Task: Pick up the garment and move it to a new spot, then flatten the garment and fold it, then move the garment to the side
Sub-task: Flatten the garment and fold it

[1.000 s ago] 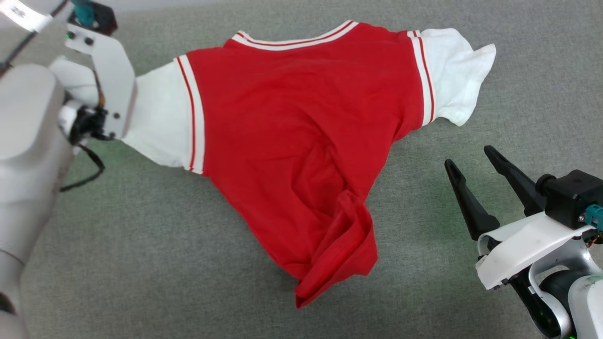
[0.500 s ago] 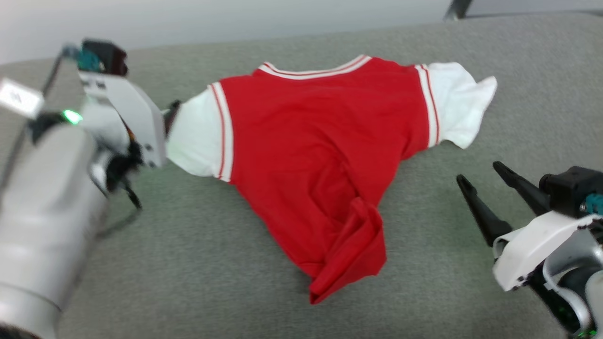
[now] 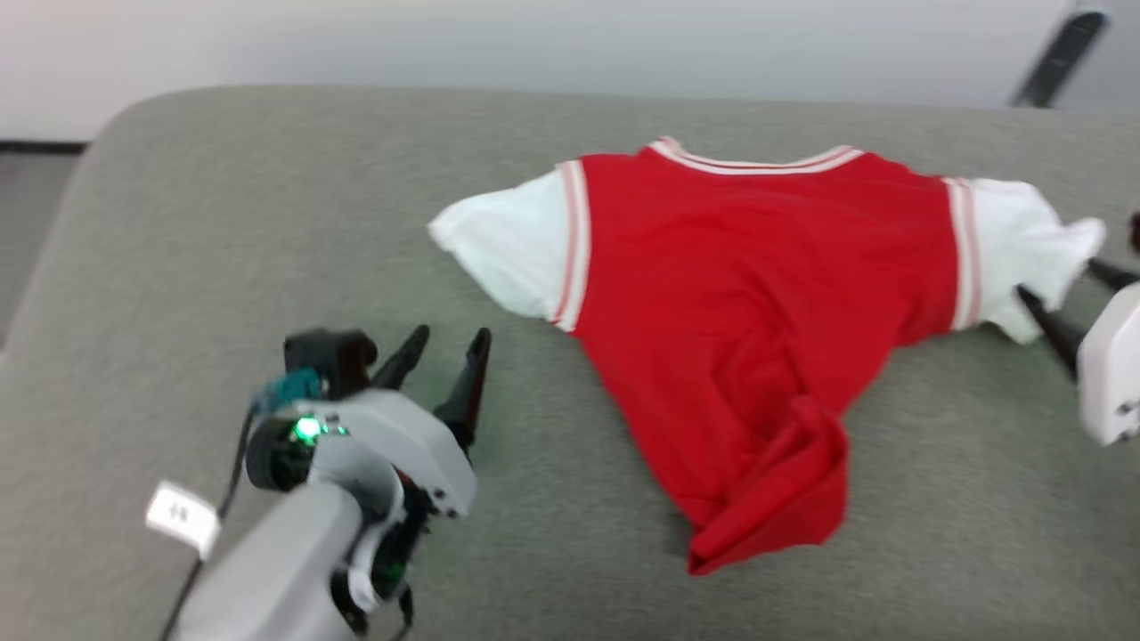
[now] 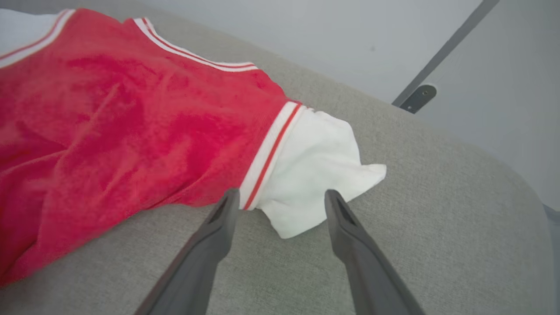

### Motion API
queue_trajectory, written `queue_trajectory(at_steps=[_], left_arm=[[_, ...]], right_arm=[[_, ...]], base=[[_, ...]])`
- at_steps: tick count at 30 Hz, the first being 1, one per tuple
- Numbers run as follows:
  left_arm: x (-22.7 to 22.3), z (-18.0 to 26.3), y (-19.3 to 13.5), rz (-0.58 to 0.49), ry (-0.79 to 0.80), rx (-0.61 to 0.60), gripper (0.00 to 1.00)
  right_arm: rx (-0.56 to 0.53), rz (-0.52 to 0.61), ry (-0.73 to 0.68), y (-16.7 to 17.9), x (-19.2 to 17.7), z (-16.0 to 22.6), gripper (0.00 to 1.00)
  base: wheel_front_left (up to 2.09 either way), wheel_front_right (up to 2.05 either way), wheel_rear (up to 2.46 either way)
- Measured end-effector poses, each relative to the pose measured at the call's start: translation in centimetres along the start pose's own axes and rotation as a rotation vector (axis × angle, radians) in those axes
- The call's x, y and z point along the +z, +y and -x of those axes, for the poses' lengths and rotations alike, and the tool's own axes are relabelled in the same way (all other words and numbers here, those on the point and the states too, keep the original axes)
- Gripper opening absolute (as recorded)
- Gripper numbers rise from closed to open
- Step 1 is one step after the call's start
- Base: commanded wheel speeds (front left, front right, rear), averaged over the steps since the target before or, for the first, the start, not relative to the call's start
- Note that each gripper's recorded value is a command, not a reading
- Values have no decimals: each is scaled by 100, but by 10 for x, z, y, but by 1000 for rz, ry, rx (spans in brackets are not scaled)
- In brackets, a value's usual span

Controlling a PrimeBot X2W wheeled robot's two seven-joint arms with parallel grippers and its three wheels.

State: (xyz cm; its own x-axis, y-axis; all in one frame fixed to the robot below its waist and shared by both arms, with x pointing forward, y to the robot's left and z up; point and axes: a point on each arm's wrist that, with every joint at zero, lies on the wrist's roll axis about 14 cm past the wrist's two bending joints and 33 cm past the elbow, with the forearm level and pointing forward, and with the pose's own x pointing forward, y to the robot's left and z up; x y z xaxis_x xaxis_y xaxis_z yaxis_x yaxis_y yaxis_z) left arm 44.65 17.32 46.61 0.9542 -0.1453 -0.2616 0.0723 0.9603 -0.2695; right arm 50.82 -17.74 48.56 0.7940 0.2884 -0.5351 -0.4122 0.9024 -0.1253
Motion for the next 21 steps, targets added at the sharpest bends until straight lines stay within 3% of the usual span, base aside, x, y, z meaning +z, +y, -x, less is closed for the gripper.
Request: queue_trajectory(at_steps=[4,10,15,21], left_arm=[[6,25,6,-25,-89,59,100],[-5,43,11,-14,-98,109,100],[-8,45,21,-9,-94,146,100],[-15,41,35,-18,-69,185,100]], right_arm=[[-7,52,66,-15,16,-20,100],[-59,90,150,-43,28,-53,100],[-103,87,213,-63,20,-82,100],[-85,34,279,-57,-3,-124,100]], base=[[0,0,0],[0,0,0],[0,0,0],[0,0,0]])
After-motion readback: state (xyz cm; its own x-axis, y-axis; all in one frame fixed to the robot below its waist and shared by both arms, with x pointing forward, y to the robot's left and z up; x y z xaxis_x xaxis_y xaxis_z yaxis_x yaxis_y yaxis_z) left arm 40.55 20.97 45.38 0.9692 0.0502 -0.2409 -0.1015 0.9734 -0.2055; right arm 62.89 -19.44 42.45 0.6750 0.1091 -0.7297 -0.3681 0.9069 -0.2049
